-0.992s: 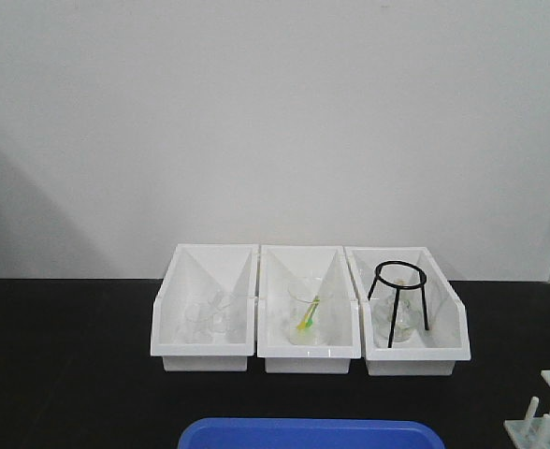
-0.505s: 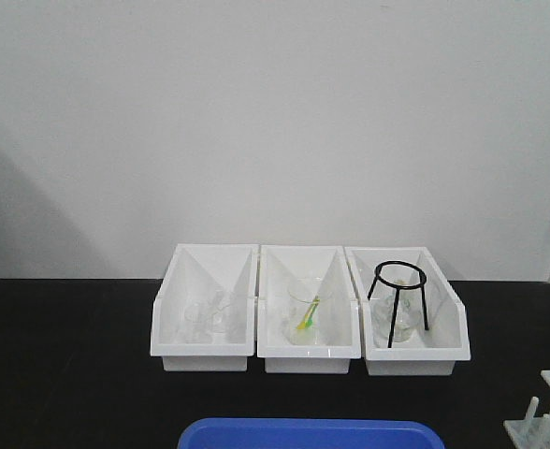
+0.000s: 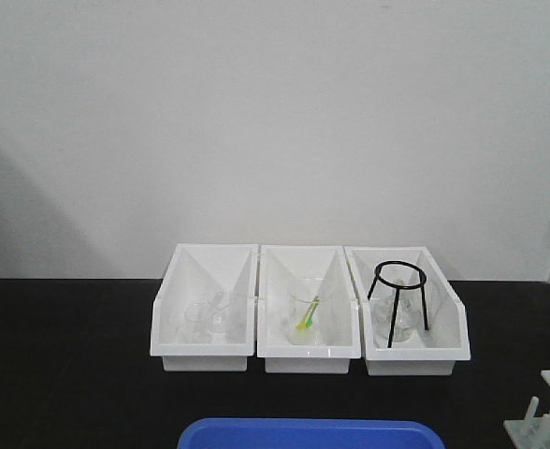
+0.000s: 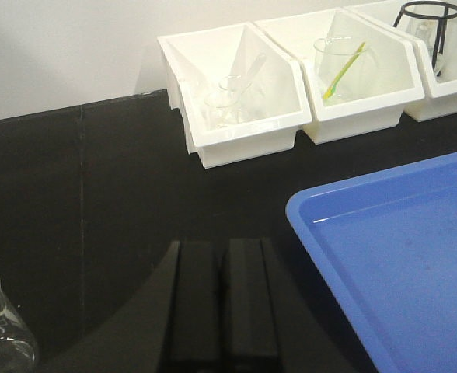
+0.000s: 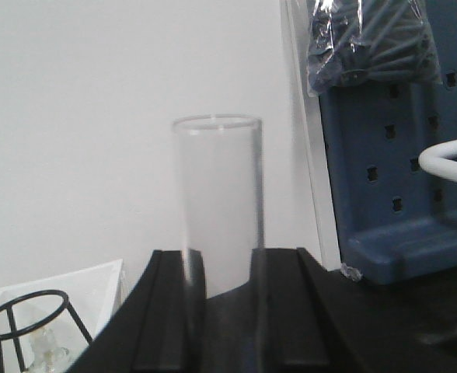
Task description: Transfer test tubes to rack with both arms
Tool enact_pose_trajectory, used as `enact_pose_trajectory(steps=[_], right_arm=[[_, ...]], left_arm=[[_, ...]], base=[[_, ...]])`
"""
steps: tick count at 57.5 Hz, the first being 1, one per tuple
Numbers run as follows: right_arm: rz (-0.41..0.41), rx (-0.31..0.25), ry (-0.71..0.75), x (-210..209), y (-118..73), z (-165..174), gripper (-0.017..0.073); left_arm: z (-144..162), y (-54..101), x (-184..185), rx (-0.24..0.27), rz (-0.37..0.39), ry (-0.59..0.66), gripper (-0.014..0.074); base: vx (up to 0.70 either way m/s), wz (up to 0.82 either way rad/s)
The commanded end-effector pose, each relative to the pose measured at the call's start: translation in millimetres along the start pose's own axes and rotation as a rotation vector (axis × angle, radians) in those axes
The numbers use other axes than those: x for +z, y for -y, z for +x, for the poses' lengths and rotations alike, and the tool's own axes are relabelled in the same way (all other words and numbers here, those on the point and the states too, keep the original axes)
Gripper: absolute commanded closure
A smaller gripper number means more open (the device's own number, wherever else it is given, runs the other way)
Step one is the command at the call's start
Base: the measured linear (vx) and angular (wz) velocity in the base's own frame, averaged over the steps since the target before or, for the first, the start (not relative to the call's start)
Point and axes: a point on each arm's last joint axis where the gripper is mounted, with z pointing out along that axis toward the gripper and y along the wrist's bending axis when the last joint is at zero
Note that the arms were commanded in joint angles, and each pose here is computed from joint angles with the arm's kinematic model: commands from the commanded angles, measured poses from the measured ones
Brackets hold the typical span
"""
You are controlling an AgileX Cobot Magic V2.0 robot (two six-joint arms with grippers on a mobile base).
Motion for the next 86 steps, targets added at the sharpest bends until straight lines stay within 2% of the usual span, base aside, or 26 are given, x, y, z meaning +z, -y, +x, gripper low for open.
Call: enact_pose_trajectory(steps=[1, 15, 44, 70, 77, 86], right_arm=[[-0.063, -0.006, 0.234, 1.6, -5.8, -29.7, 0.0565], [-0.041, -0.003, 0.164, 3.7, -3.3, -21.2, 0.0565], [-0.020, 0.019, 0.024, 11.9, 5.3, 19.3, 0.0565], [-0.074, 0.023, -0.067, 14.5, 5.4, 51.6, 0.0559], [-0.081, 0.021, -0.067, 14.5, 4.8, 51.6, 0.0522], [-0.091, 0.019, -0.060, 14.4, 3.8, 51.0, 0.0400]], left_arm=[[-10.2, 2.9, -1.6, 0.007, 0.025, 0.037, 0.0615], [-10.2, 2.9, -1.6, 0.007, 0.025, 0.037, 0.0615], [-10.2, 2.9, -1.6, 0.007, 0.025, 0.037, 0.0615], [-10.7, 4.5, -1.7, 0.007, 0.043, 0.043, 0.0614], [-10.8, 4.7, -1.7, 0.007, 0.046, 0.044, 0.0614], [-10.8, 4.7, -1.7, 0.007, 0.046, 0.044, 0.0614]], base=[[0.00, 0.00], [0.00, 0.00], [0.00, 0.00], [0.00, 0.00], [0.00, 0.00], [0.00, 0.00]])
